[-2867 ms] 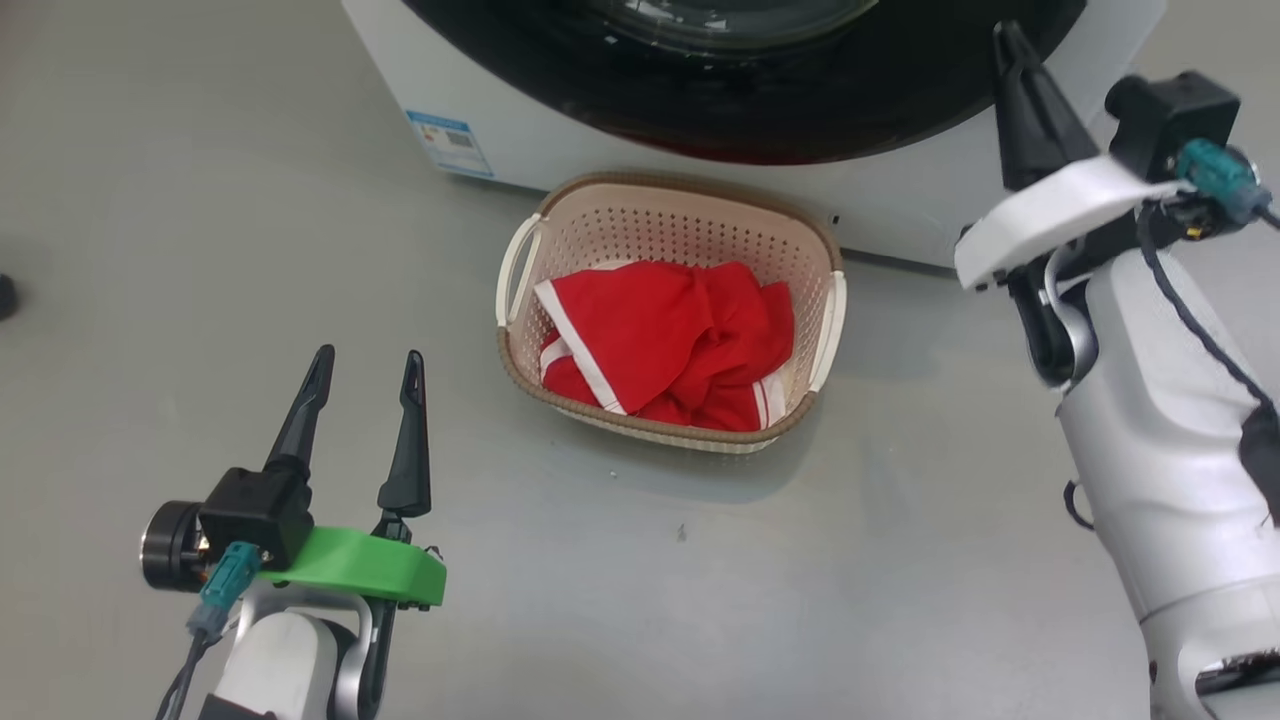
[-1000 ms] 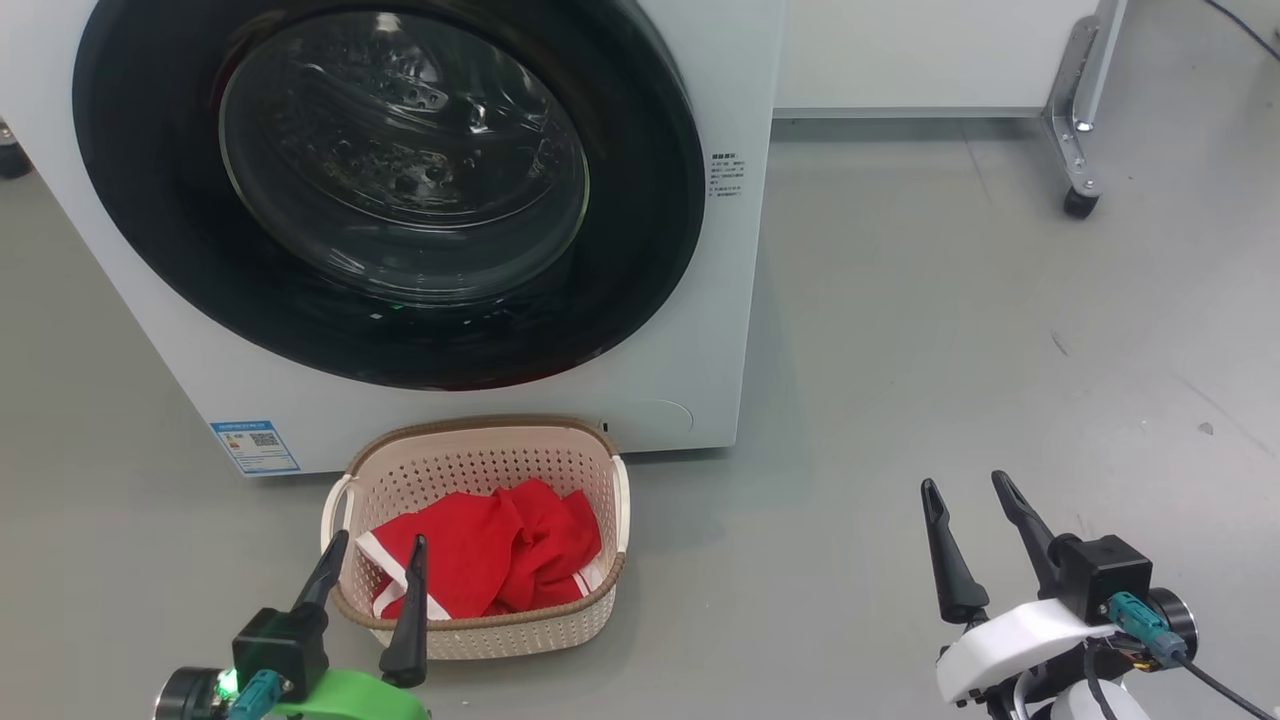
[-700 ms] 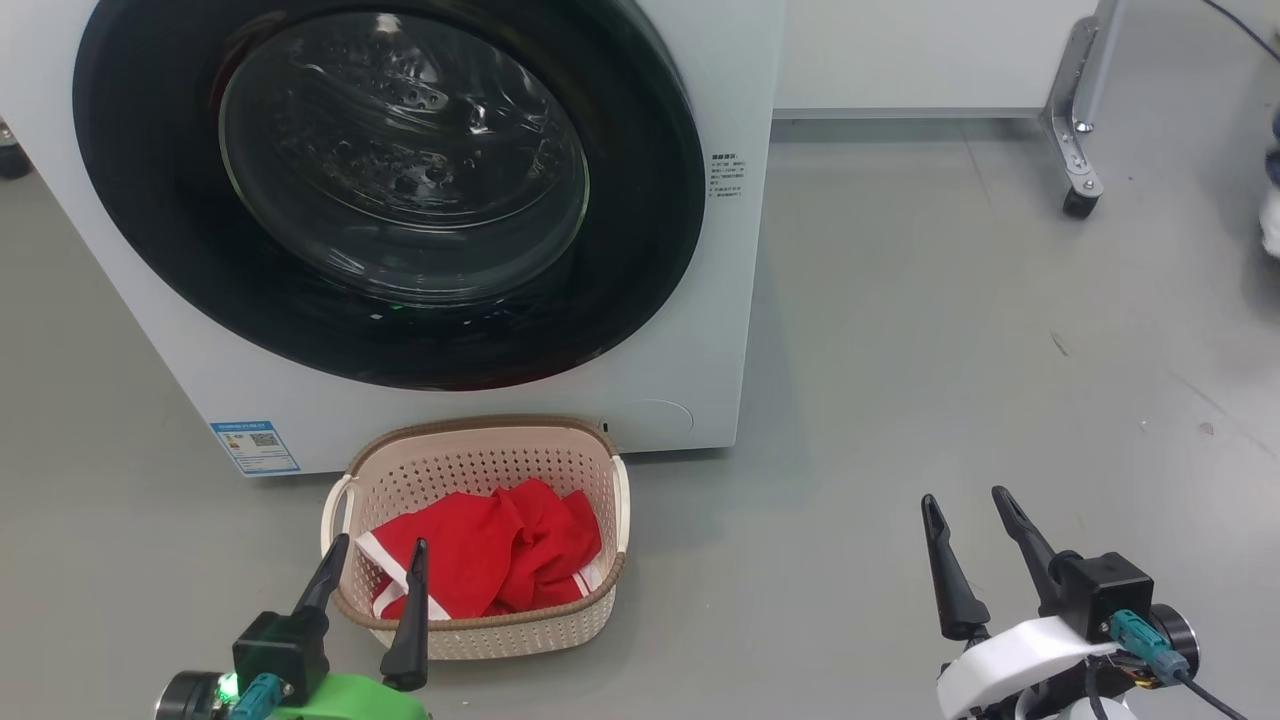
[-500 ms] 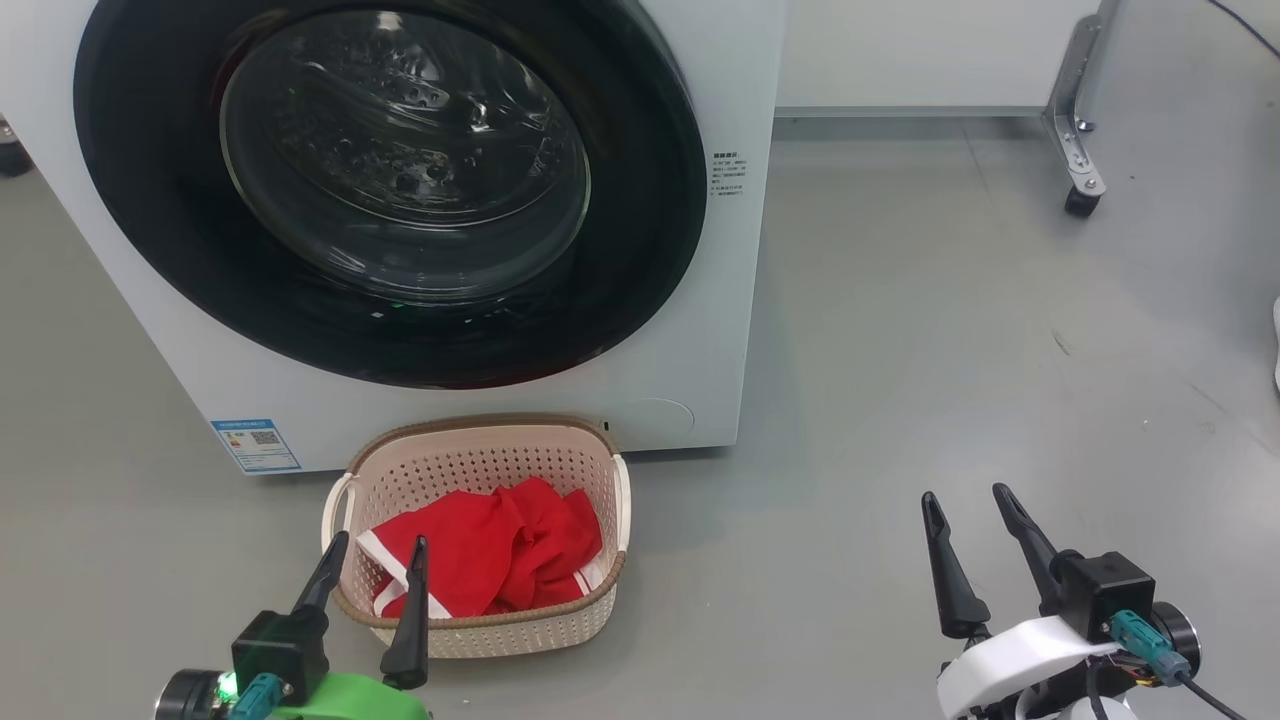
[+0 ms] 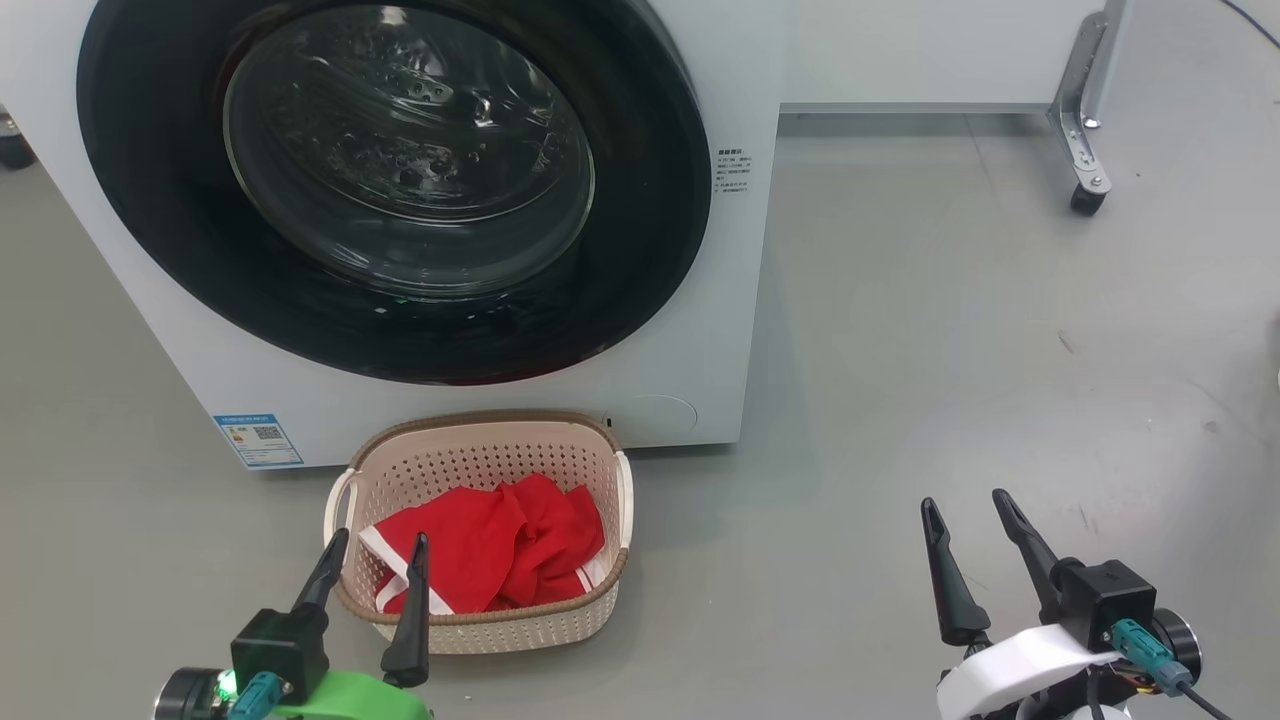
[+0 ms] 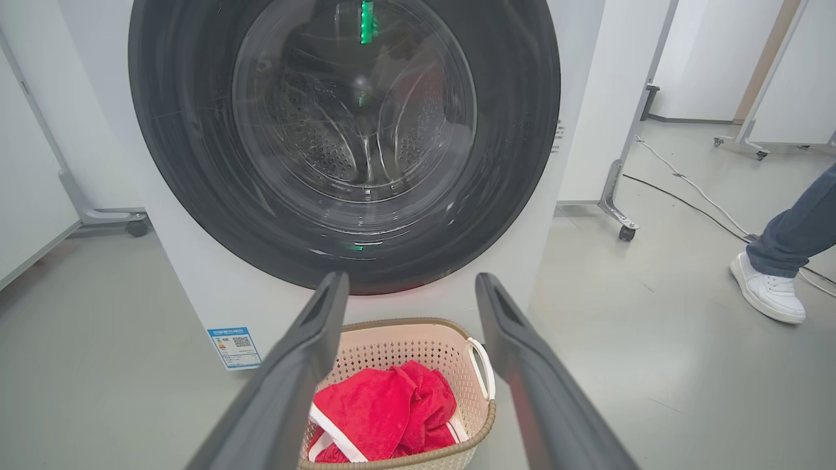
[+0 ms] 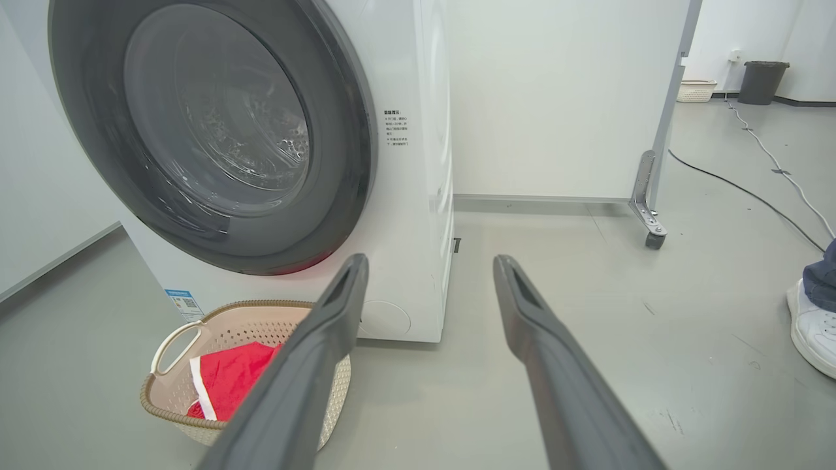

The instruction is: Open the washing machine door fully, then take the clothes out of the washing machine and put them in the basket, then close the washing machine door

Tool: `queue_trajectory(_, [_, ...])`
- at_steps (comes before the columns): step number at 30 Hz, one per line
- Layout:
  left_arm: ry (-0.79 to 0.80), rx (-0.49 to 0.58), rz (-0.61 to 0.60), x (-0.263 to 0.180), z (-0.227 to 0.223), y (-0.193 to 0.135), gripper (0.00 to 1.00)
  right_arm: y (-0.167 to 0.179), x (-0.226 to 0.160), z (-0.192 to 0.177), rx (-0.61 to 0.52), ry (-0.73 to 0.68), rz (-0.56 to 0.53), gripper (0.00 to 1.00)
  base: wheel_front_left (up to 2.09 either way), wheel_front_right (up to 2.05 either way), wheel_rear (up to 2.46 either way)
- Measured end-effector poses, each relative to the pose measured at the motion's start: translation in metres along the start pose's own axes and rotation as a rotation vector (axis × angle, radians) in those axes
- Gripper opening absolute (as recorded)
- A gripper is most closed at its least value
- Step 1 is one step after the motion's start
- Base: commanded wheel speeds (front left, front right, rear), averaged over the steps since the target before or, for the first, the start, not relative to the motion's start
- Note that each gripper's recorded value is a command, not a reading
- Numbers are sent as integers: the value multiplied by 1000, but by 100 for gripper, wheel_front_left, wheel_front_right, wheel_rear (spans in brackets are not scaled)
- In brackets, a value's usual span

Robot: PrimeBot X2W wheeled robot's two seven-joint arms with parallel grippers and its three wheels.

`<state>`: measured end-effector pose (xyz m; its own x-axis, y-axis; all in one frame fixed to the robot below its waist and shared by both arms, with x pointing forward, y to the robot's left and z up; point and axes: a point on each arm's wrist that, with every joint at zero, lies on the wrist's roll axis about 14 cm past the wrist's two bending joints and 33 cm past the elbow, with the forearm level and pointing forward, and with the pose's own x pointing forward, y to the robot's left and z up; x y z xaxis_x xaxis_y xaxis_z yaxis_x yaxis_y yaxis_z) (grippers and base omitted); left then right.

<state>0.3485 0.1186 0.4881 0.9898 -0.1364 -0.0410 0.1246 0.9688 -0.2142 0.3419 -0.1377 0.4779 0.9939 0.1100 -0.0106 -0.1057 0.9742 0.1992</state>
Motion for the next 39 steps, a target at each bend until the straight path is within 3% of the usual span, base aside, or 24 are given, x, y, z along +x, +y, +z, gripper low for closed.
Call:
queue_trajectory(3, [3, -1, 1, -1, -1, 0, 100, 0, -1, 0, 0, 1, 0, 100, 0, 0, 0])
queue_trajectory(4, [4, -1, 0, -1, -1, 0, 0, 0, -1, -1, -1, 1, 0, 0, 0, 0, 0])
queue_trajectory(9, [73, -12, 12, -9, -24, 0, 0, -1, -12, -25, 10, 76, -15, 0, 0, 0, 0])
queue_trajectory(16, [89, -52, 24, -11, -29, 2, 0, -3, -15, -30, 46, 92, -30, 0, 0, 0, 0])
queue_trajectory(39, [133, -385, 103, -10, -34, 22, 0, -26, -12, -31, 390, 113, -145, 0, 0, 0, 0])
